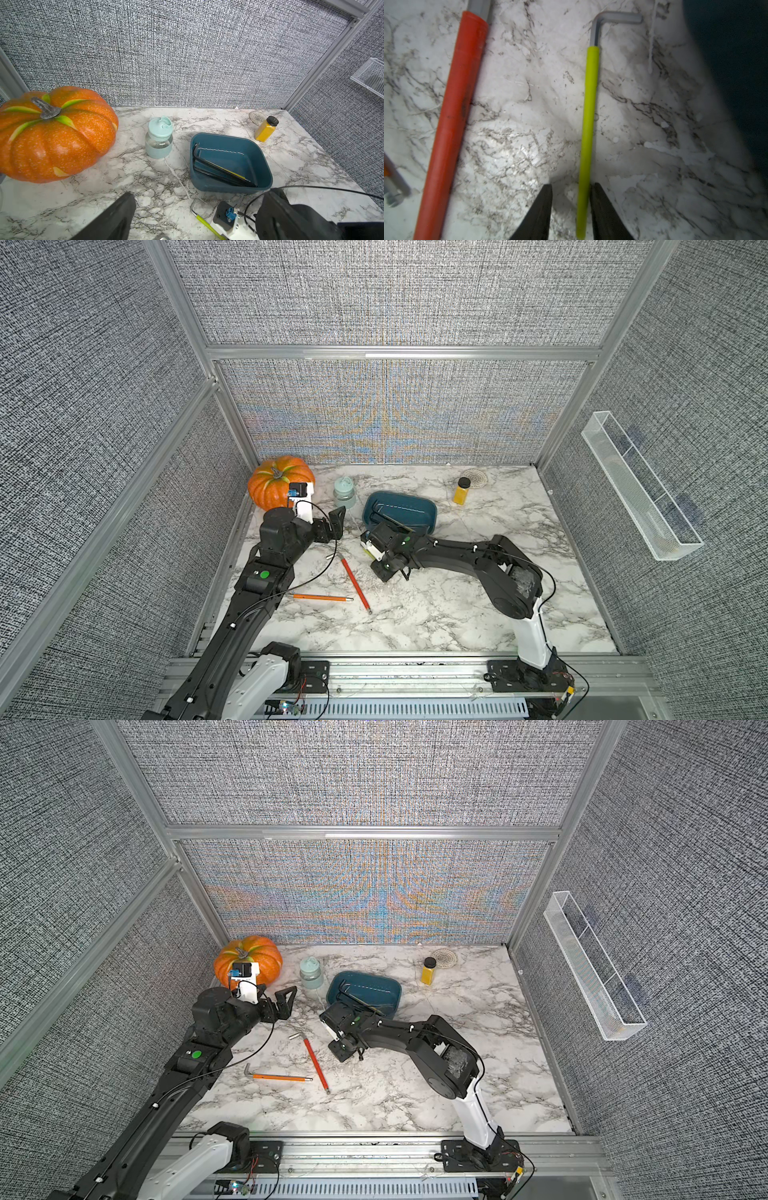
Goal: Put the hex key on the desktop into the storage box
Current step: Pick up the Allen key from the center of the board, then place the Allen key in the storage box.
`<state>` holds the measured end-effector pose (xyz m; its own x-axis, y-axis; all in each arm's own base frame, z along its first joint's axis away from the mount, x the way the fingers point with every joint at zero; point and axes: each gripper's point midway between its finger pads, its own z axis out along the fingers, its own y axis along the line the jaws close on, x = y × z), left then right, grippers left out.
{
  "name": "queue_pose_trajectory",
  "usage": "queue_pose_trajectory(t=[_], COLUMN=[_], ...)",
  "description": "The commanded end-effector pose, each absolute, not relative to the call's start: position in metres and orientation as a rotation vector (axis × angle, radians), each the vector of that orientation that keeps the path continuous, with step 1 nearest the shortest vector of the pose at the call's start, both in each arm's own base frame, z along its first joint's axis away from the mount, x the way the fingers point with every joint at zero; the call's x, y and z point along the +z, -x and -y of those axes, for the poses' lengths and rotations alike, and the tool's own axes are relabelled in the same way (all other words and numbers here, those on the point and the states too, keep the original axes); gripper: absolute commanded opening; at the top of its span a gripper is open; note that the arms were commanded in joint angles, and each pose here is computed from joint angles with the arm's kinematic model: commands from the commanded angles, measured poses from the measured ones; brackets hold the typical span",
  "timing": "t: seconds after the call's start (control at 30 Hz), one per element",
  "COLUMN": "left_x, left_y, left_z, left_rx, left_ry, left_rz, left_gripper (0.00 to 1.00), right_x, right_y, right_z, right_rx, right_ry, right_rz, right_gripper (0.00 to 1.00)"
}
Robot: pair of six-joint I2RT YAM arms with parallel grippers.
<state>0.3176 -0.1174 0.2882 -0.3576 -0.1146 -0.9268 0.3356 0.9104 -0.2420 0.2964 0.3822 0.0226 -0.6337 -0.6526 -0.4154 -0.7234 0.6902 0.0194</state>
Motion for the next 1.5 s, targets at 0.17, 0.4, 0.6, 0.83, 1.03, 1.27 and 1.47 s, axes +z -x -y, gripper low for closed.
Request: queue_pose_trajectory(t=[0.17, 0.4, 0.6, 0.83, 1.03, 1.27, 1.47], left_x=[0.294, 0.294, 0.298, 0.306, 0.307, 0.300, 0.289], left_y=[-0.318, -0.318, -0.317, -0.315, -0.314, -0.315, -0.318], left_z=[0.118, 0.118, 0.117, 0.107, 0.107, 0.115, 0.127], left_rx=[-0.469, -0.471, -0.470, -0.456, -0.457, -0.492, -0.547], left_ry=[-0.171, -0.171, -0.166, -0.095, -0.096, -0.121, -0.167], left_rz=[-1.865, -1.864, -1.853, -1.806, -1.805, -1.832, -1.896], left_gripper=[1.00, 1.00, 1.00, 1.00, 1.00, 1.00, 1.00], right_x=[0.014, 0.018, 0.049, 0.093, 0.121, 0.148, 0.127], right_y=[-0.296, -0.296, -0.303, -0.314, -0.328, -0.381, -0.417], right_z=[-0.375, -0.372, -0.377, -0.375, -0.362, -0.323, -0.290], right_rx=[0.217, 0.206, 0.225, 0.228, 0.219, 0.194, 0.092], right_ry=[1.056, 1.053, 1.043, 1.036, 0.997, 0.920, 0.972], right_rz=[-2.552, -2.546, -2.470, -2.357, -2.316, -2.308, -2.367], right_gripper=[0.13, 0.00, 0.00, 0.00, 0.00, 0.00, 0.00])
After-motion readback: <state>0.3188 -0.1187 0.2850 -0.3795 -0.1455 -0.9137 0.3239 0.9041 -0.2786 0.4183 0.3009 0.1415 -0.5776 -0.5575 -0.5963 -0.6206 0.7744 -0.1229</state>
